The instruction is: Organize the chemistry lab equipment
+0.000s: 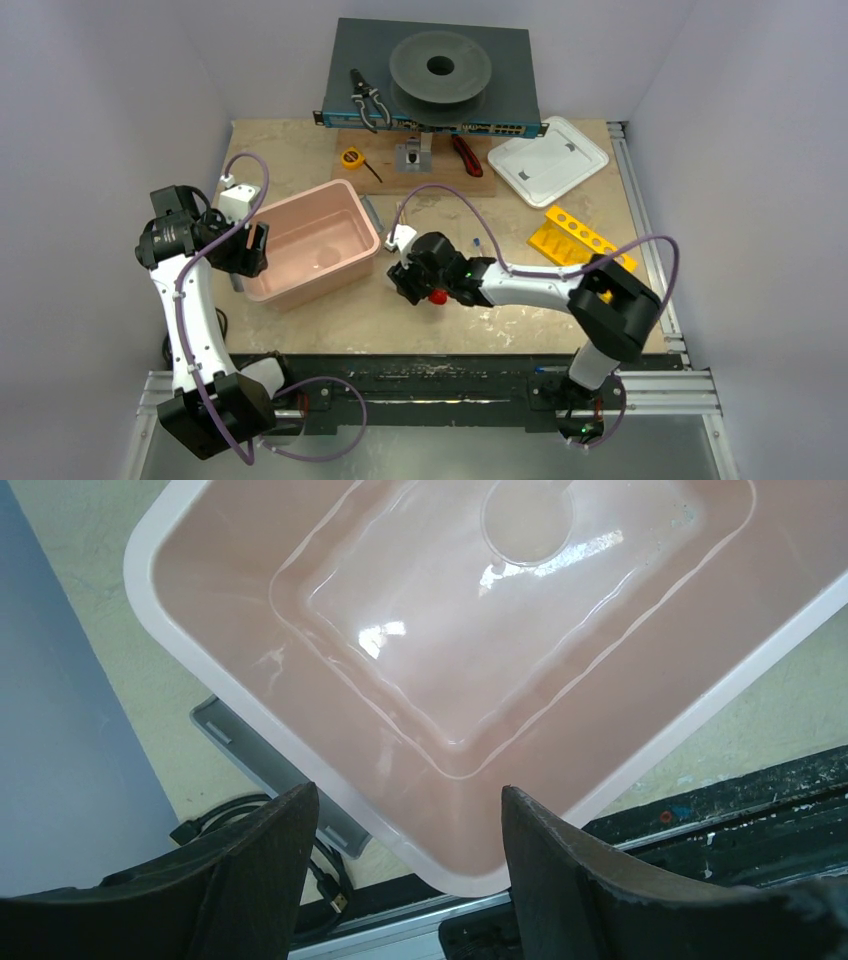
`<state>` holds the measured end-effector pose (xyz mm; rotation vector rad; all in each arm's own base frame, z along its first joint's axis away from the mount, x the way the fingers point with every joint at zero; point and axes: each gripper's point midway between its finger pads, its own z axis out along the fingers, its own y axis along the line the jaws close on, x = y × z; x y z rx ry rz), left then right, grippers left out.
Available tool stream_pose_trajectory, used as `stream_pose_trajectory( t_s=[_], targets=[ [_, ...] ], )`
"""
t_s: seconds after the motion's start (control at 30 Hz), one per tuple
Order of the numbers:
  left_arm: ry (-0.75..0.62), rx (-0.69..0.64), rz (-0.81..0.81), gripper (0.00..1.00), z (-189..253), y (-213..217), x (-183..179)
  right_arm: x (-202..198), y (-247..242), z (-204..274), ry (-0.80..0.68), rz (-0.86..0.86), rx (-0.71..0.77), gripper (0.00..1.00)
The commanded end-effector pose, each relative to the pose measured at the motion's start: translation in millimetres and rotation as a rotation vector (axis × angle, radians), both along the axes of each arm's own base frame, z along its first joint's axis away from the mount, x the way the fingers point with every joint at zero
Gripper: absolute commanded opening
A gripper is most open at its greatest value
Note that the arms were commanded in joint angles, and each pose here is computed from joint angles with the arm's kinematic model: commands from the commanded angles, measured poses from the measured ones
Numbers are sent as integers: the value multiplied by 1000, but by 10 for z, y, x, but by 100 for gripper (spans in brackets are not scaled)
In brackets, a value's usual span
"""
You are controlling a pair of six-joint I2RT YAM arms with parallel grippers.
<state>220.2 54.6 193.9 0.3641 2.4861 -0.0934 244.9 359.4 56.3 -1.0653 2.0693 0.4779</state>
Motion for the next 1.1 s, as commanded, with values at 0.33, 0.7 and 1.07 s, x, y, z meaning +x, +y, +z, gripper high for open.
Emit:
stream_pose_trajectory(
  t_s=[0.33,0.7,1.07],
  targets=[
    [-51,6,2,67,156,20,64,-7,212,2212,-201,41,380,0],
    [13,-91,142,68,125,206,50,531,1621,2058,-174,254,296,5],
    [94,-81,120,67,-234,289,14,830,2059,1356,-164,235,252,18]
  ],
)
